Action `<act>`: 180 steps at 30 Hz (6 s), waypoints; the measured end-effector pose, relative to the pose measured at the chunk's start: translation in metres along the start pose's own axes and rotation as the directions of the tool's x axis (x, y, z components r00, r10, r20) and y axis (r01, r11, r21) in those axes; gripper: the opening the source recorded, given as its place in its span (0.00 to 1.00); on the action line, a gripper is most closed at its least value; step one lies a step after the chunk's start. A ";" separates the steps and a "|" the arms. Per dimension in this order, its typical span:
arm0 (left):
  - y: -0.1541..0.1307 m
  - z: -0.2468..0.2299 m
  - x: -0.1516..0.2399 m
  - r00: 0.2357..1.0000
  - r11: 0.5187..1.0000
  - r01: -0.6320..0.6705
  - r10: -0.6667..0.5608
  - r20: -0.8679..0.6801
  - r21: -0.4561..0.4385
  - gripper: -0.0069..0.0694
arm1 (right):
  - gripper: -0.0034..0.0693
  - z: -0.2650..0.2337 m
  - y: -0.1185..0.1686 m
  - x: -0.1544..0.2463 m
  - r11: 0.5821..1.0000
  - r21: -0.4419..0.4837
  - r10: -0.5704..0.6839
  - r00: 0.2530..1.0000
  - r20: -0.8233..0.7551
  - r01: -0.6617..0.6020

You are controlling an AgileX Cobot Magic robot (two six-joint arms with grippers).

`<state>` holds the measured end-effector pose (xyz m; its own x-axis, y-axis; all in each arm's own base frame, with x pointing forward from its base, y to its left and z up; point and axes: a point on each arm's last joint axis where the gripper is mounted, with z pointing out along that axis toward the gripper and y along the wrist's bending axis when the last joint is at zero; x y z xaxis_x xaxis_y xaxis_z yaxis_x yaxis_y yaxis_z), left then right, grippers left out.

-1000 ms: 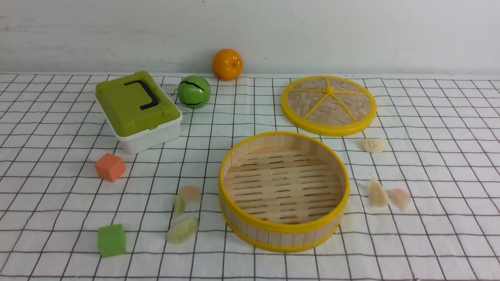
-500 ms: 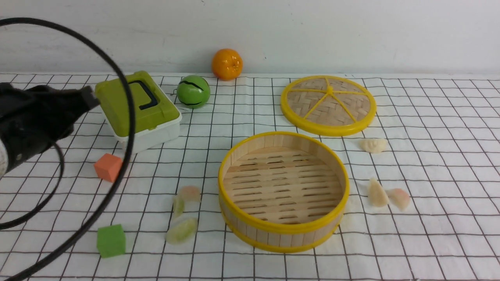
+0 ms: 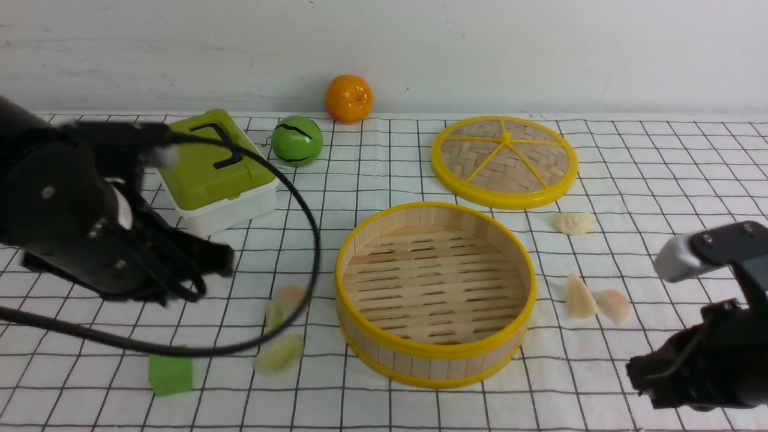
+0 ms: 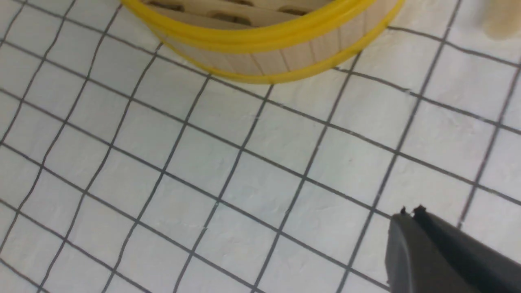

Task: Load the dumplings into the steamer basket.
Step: Use the left arm to grab a dumpling, then use the left arm to put the dumpling into the steamer, then use the left arm to grab a dumpling

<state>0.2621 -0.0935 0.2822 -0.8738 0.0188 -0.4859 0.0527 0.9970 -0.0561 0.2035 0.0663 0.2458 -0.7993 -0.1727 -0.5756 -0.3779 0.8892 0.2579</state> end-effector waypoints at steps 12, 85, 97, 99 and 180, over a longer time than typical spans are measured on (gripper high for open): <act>-0.047 0.071 -0.032 0.995 0.960 0.068 -0.043 -0.095 0.272 0.07 | 0.04 0.015 0.001 0.001 1.000 -0.017 -0.021 0.998 -0.058 0.020; -0.149 0.152 -0.104 0.980 0.973 -0.018 0.062 -0.190 0.229 0.29 | 0.06 0.016 0.004 -0.001 0.998 -0.050 0.039 0.999 -0.039 -0.041; -0.149 0.161 -0.101 0.977 0.977 0.027 0.019 -0.213 0.213 0.45 | 0.07 0.016 0.005 -0.001 0.997 -0.063 0.051 0.998 -0.045 -0.054; -0.150 0.159 -0.103 0.977 0.976 0.031 0.015 -0.211 0.215 0.49 | 0.07 0.016 0.005 -0.001 0.996 -0.064 0.052 0.998 -0.044 -0.055; -0.057 0.115 -0.022 0.951 0.989 -0.112 0.134 -0.278 0.094 0.34 | 0.18 0.015 0.015 0.000 0.984 -0.176 0.026 0.998 -0.058 -0.036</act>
<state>0.3339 -0.1597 0.1953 -0.9584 0.1725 -0.2275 0.1956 0.9772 -0.0829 0.2048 0.0864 0.2382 -0.8344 -0.1737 -0.5231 -0.4253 0.8066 0.4106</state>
